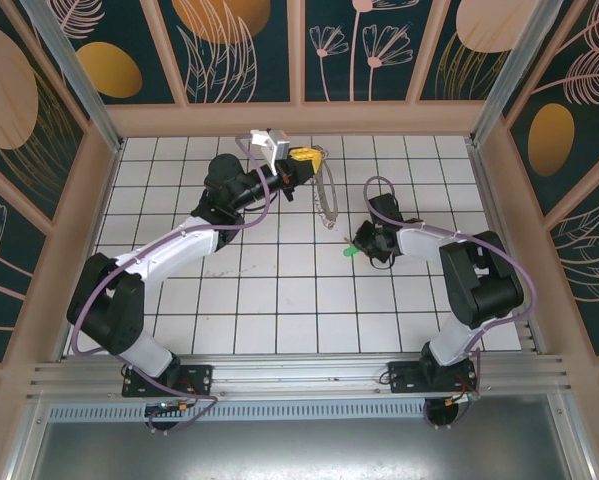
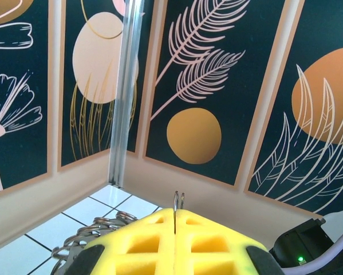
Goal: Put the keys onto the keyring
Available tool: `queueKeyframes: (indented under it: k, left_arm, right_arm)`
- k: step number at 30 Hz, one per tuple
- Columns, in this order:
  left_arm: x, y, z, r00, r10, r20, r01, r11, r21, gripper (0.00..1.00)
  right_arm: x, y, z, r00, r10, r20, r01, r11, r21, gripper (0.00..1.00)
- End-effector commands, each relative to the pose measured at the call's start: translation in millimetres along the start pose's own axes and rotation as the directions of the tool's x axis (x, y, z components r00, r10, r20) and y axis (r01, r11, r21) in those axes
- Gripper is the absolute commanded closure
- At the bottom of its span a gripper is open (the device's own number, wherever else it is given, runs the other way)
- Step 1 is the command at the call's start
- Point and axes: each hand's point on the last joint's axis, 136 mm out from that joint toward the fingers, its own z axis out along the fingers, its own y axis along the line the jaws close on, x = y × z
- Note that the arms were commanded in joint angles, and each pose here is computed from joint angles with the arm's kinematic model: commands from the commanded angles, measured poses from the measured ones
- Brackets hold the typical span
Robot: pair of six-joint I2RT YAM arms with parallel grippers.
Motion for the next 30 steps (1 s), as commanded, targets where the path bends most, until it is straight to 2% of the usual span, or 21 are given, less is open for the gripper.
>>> queueKeyframes:
  k: [1, 2, 9, 12, 16, 21, 25, 30]
  left_arm:
    - [-13, -8, 1, 0.998, 0.015, 0.053, -0.017, 0.999, 0.041, 1.0]
    - [-12, -8, 2, 0.999, 0.015, 0.053, -0.017, 0.999, 0.043, 1.0]
    - [-13, -9, 4, 0.999, 0.012, 0.043, -0.015, 0.999, 0.052, 1.0]
    - [-16, -9, 5, 0.999, 0.015, 0.038, -0.017, 0.998, 0.054, 1.0]
    - [-20, -11, 6, 0.999, 0.017, 0.036, -0.019, 0.998, 0.061, 1.0]
    - [-23, -13, 6, 0.999, 0.014, 0.036, -0.017, 0.998, 0.065, 1.0]
    - [-23, -14, 7, 1.0, 0.021, 0.023, -0.023, 0.997, 0.07, 1.0]
    - [-23, -18, 9, 0.999, 0.039, -0.007, -0.038, 0.995, 0.097, 1.0]
  right_arm:
    - [-1, 2, 1, 1.0, -0.011, -0.002, 0.011, 1.0, 0.011, 0.95]
    - [-1, 2, 0, 1.0, -0.013, 0.0, 0.013, 1.0, 0.012, 1.0]
    - [-17, 10, -19, 0.994, -0.09, 0.064, 0.09, 0.996, -0.004, 1.0]
    - [-38, 40, -48, 0.966, -0.202, 0.161, 0.221, 0.969, -0.108, 1.0]
    - [-48, 88, -94, 0.883, -0.347, 0.316, 0.441, 0.845, -0.303, 1.0]
    - [-45, 105, -126, 0.842, -0.379, 0.384, 0.533, 0.691, -0.489, 1.0]
    - [-44, 109, -159, 0.796, -0.372, 0.477, 0.603, 0.552, -0.576, 1.0]
    - [-43, 114, -207, 0.731, -0.35, 0.586, 0.683, 0.381, -0.623, 1.0]
